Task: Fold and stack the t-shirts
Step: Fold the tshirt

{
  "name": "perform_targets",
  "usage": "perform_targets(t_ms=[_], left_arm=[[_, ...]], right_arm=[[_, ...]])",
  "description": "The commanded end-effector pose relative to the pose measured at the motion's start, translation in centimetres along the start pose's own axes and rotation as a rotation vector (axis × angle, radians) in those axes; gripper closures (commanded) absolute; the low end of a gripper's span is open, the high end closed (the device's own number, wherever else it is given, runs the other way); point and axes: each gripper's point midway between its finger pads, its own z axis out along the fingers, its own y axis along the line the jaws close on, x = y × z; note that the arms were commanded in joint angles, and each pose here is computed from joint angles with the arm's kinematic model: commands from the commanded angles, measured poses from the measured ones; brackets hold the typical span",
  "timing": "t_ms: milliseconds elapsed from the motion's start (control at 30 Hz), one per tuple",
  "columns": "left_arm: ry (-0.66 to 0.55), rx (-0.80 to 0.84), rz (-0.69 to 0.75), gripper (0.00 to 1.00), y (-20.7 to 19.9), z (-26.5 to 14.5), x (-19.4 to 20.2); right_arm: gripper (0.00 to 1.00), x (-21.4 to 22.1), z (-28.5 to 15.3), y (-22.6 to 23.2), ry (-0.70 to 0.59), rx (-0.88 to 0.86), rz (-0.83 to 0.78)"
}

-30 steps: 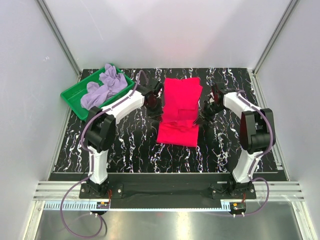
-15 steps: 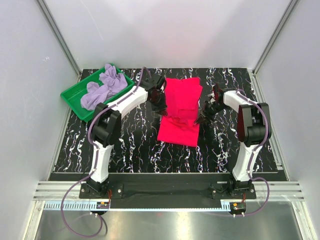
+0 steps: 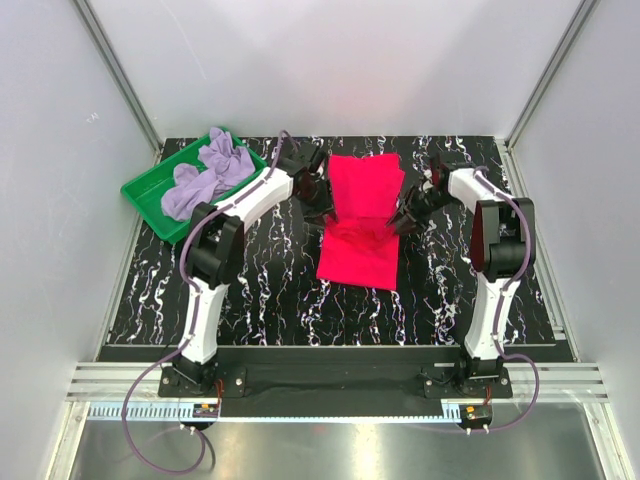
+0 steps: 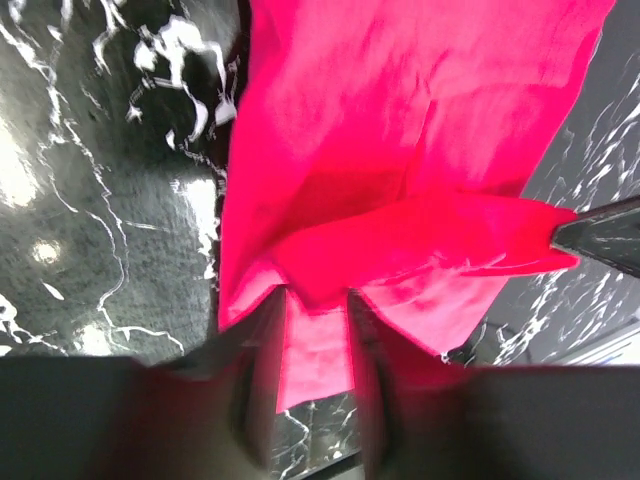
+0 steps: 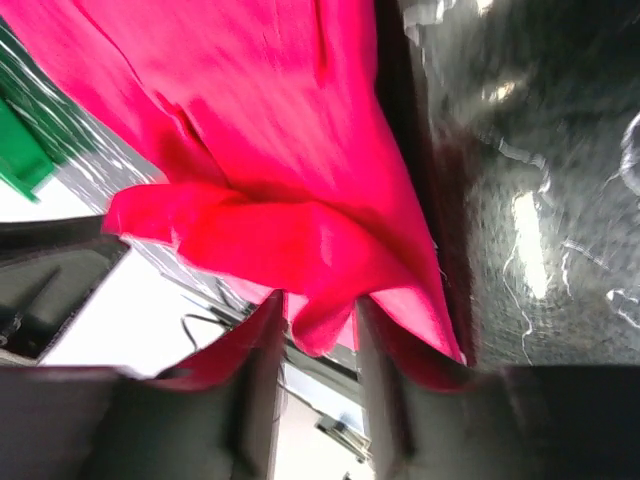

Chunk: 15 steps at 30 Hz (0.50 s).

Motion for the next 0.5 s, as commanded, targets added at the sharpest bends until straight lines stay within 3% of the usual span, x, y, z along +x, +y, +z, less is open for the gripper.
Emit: perform_targets(t_ms=[0,100,233,267,300,367,467], left_arm=[[-0.102,0.043,0.008,0.51,-1.2,-1.4,-3.7],[-0.22,0.013,0.069,0.43,-2.0,-5.0,-7.1],[-0.317,0.019,0.115,0.42,-3.0,-10.5,-7.7],[-0.317,0.038,0.121,0.43,-3.2,-10.9,-7.1],[-0.237,0.052,0.102,0.46,-2.0,-9.3,-4.5],[-0.264,0.168,0.115,0.48,-3.5,-10.6,-3.6],[-0.167,0.212,0.108,0.46,-2.4,-7.9,-0.4]], right_arm=[[0.54,-2.3,-1.7,1.6,-0.036,-0.051,-0.008],[0.48,-3.8,-3.0,2.0,-0.068,-0.053,0.0],[0.41,-3.7,-5.3,2.2,-0.111,0.0,-0.068],[0.4,-3.7,-5.7,1.8,-0.127,0.025,-0.075],[0.39,-2.9,-5.5,1.2,-0.113,0.037,-0.075],[0.39,-2.0,-6.2,1.0,-0.129,0.035,-0.111],[0.39,-0.5,-5.6,-0.1,-0.115,0.023,-0.125]])
